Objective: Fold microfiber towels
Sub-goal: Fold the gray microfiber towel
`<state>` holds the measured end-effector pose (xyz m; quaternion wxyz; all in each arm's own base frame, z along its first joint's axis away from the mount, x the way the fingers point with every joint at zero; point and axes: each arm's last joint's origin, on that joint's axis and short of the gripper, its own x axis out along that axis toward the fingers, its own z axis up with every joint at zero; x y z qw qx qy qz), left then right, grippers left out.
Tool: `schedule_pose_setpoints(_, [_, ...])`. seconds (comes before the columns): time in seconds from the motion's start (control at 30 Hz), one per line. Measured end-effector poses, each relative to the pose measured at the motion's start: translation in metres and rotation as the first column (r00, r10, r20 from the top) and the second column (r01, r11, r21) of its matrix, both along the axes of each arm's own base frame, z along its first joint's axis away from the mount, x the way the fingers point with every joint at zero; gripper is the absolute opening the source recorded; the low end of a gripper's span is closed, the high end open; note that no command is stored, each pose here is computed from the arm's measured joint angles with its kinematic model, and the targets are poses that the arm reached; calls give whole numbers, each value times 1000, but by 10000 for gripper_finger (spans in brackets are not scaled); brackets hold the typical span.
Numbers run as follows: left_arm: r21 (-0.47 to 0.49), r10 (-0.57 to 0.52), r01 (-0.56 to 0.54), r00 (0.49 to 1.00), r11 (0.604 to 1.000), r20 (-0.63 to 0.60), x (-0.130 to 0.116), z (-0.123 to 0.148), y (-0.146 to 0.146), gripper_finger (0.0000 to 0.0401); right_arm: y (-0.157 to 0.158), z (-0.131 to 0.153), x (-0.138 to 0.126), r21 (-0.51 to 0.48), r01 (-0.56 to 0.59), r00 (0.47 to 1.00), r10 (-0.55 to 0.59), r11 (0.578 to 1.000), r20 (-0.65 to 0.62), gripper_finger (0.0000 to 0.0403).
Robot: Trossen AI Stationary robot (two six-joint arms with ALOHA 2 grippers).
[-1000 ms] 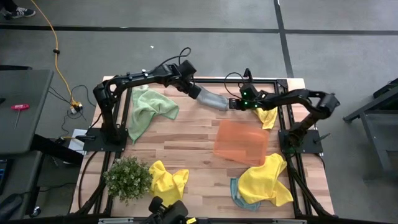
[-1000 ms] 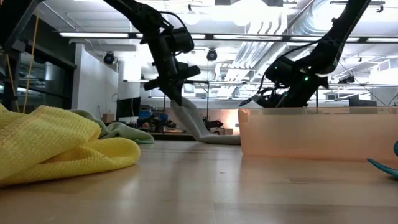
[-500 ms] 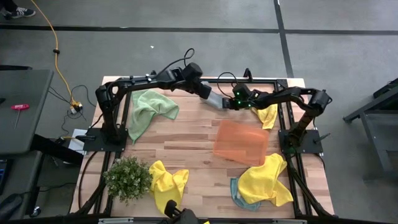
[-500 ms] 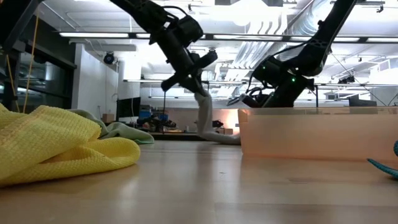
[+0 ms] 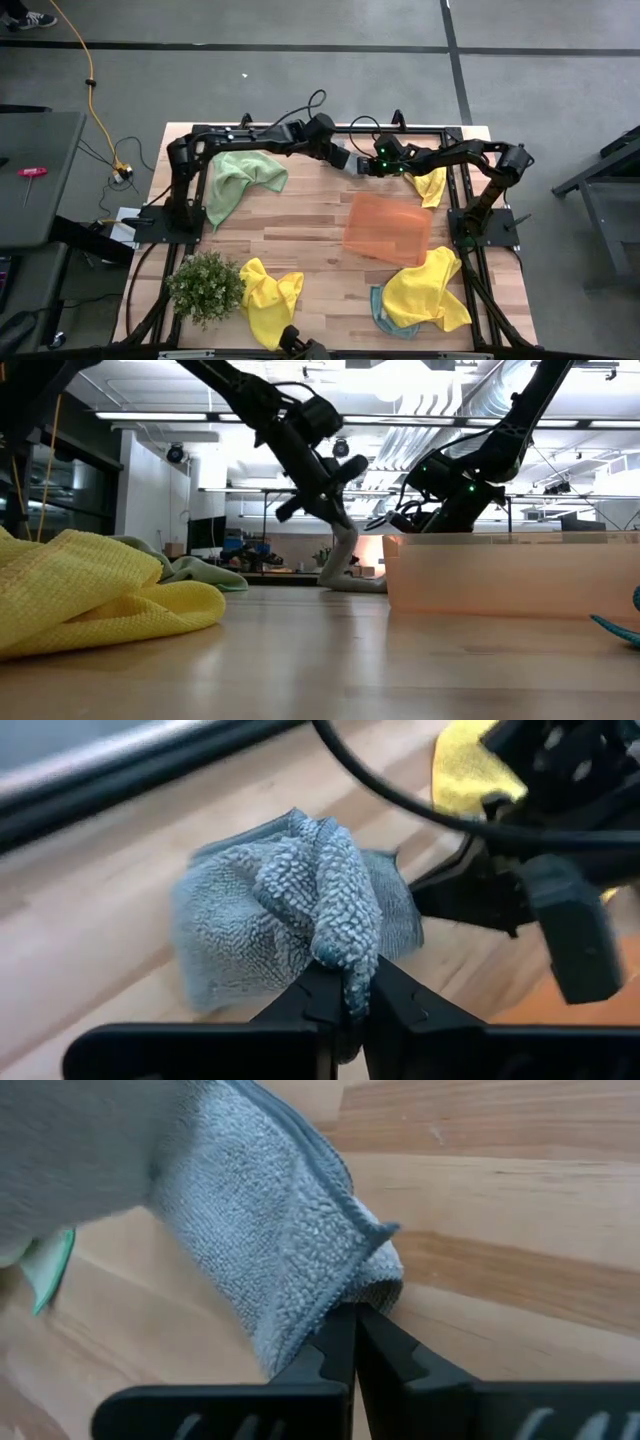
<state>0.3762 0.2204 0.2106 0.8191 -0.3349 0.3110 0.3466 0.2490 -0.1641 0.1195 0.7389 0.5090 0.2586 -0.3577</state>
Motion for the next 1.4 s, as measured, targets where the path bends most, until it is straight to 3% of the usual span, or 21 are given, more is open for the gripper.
schedule_pose_setpoints(0.37, [-18,-55,56,997,998,60,16,-21,1,47,0,0,0,4,7,1000,-7,1000,3,0])
schedule_pose_setpoints(0.77, [12,-161,162,969,987,190,24,-12,2,149,0,0,0,5,8,1000,-8,1000,4,0])
schedule_pose_setpoints(0.87, [38,-193,189,963,981,187,20,-7,6,165,-1,2,0,-2,8,1000,-8,1000,9,0])
schedule_pose_setpoints(1.0, [84,-236,223,946,971,221,2,19,19,169,-6,8,-5,-35,-1,1000,2,999,9,0])
schedule_pose_setpoints(1.2, [159,-268,242,949,957,167,-26,37,40,167,-14,23,-21,-76,-11,1000,11,997,-12,0])
schedule_pose_setpoints(1.4, [171,-250,221,953,960,172,-38,20,50,165,-15,40,-28,-121,-100,994,104,988,28,0])
